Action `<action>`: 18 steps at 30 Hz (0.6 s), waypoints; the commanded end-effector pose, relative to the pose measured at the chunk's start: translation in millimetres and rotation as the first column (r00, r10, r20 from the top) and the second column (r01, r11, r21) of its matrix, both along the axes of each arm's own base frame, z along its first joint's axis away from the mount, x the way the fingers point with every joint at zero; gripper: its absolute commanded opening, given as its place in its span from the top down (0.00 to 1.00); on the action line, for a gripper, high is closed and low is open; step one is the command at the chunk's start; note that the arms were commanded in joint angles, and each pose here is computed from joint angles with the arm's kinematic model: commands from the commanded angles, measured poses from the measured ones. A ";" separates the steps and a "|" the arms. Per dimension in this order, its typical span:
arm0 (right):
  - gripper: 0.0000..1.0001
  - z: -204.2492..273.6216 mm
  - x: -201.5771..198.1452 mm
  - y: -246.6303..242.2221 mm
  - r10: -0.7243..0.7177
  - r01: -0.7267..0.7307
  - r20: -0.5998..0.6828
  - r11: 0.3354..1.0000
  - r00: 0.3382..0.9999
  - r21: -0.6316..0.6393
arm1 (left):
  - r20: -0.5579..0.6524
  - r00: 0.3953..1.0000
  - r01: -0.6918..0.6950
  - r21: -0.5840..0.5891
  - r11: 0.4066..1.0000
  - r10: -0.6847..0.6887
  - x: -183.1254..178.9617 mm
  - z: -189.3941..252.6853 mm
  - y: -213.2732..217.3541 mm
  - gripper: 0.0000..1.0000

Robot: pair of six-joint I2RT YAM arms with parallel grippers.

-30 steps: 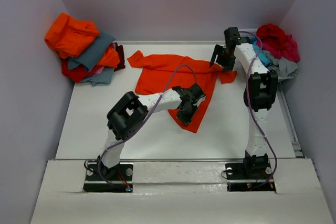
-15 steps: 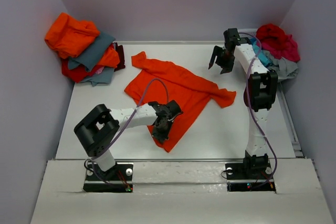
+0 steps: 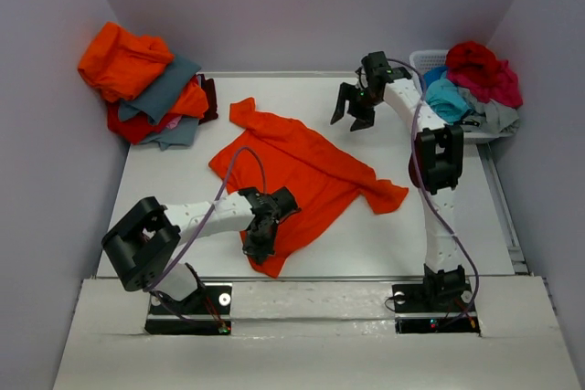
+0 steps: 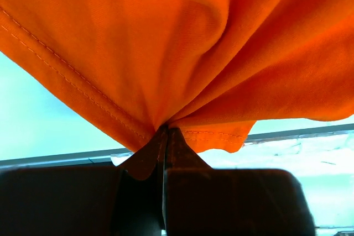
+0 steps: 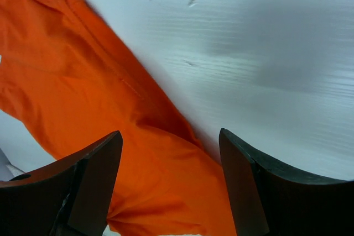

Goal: Fold and stack the t-shirts
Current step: Flatten the tshirt out

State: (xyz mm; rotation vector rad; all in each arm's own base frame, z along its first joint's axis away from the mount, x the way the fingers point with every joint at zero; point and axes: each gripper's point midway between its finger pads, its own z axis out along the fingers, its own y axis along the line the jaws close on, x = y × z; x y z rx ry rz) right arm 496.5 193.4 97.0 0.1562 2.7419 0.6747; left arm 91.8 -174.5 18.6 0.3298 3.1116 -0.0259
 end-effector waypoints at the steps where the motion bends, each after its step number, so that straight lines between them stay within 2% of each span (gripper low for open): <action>1: 0.24 8.2 -12.5 67.7 0.158 -0.161 0.053 0.985 0.986 0.065 | -0.017 0.999 -0.027 0.027 0.999 0.028 -5.7 3.7 4.6 0.94; 8: 0.25 -8.8 -12.2 84.2 0.194 -0.198 0.055 0.977 0.980 0.085 | -0.011 1.000 -0.018 0.019 1.000 0.019 -0.8 7.3 -1.8 0.94; 12: 0.33 -10.5 -3.1 87.3 0.183 -0.188 0.067 0.978 0.981 0.088 | -0.005 1.000 -0.012 0.023 1.000 0.012 1.8 10.1 -2.7 0.94; 14: 0.33 -11.6 -1.0 85.4 0.180 -0.185 0.073 0.980 0.981 0.073 | -0.002 1.000 -0.005 0.024 1.000 0.005 3.0 11.0 -3.1 0.94; 16: 0.39 -16.3 -0.9 83.3 0.177 -0.181 0.066 0.982 0.982 0.060 | -0.001 1.000 -0.002 0.026 1.000 0.002 3.9 10.8 -3.7 0.94; 18: 0.52 -20.2 -1.8 82.4 0.176 -0.179 0.056 0.982 0.983 0.055 | -0.002 1.000 0.001 0.027 1.000 -0.001 4.3 10.6 -4.1 0.94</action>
